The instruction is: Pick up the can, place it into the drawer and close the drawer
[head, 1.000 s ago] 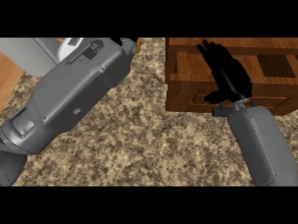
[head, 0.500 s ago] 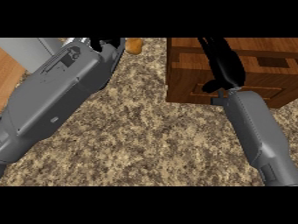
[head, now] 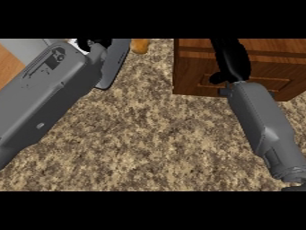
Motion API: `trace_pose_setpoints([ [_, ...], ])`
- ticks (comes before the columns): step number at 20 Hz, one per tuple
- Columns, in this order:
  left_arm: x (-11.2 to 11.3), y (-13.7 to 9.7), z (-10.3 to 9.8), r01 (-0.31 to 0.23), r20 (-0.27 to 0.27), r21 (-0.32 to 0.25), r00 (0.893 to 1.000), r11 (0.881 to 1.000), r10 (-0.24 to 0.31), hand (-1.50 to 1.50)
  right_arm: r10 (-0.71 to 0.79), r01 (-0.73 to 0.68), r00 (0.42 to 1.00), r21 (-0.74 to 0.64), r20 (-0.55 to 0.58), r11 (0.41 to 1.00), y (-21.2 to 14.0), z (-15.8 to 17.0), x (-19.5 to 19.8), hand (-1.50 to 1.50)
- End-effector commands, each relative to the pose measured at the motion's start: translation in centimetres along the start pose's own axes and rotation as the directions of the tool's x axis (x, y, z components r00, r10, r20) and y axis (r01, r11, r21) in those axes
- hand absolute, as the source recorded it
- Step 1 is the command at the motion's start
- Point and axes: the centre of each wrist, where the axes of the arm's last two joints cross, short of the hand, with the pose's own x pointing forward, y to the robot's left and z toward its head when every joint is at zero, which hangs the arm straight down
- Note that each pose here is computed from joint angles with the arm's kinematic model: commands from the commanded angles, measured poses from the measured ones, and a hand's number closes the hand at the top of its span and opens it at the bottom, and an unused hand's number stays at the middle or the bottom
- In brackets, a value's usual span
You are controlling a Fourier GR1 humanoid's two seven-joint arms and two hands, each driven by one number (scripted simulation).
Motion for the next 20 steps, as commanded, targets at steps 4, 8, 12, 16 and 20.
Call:
trace_pose_setpoints([
  [4, 0.8, 1.1, 0.9, 0.017, 0.016, -0.017, 1.000, 1.000, -0.016, -1.50, -0.001, -0.002, 0.999, -0.053, -0.043, 0.999, -0.1, -1.3, 0.1, -1.50],
  [8, 1.1, 1.2, 0.9, 0.003, 0.009, -0.016, 1.000, 1.000, -0.003, -1.50, 0.019, -0.024, 0.998, -0.077, -0.064, 0.997, -2.3, -2.9, -1.9, -1.50],
  [12, 2.4, 2.8, 0.2, 0.013, 0.023, -0.005, 1.000, 1.000, -0.013, -1.50, 0.025, -0.031, 0.997, -0.094, -0.071, 0.995, -3.5, -4.7, 0.0, -1.50],
  [16, 1.1, 1.6, 1.7, -0.004, -0.001, -0.060, 1.000, 0.998, 0.004, -1.50, 0.047, -0.055, 0.994, -0.084, -0.099, 0.995, -5.6, -6.3, -0.4, -1.50],
  [20, 1.4, 1.0, 2.2, 0.003, 0.006, -0.052, 1.000, 0.999, -0.003, -1.50, -0.053, 0.053, 0.998, -0.013, -0.023, 0.999, -5.3, -6.3, 0.3, -1.50],
])
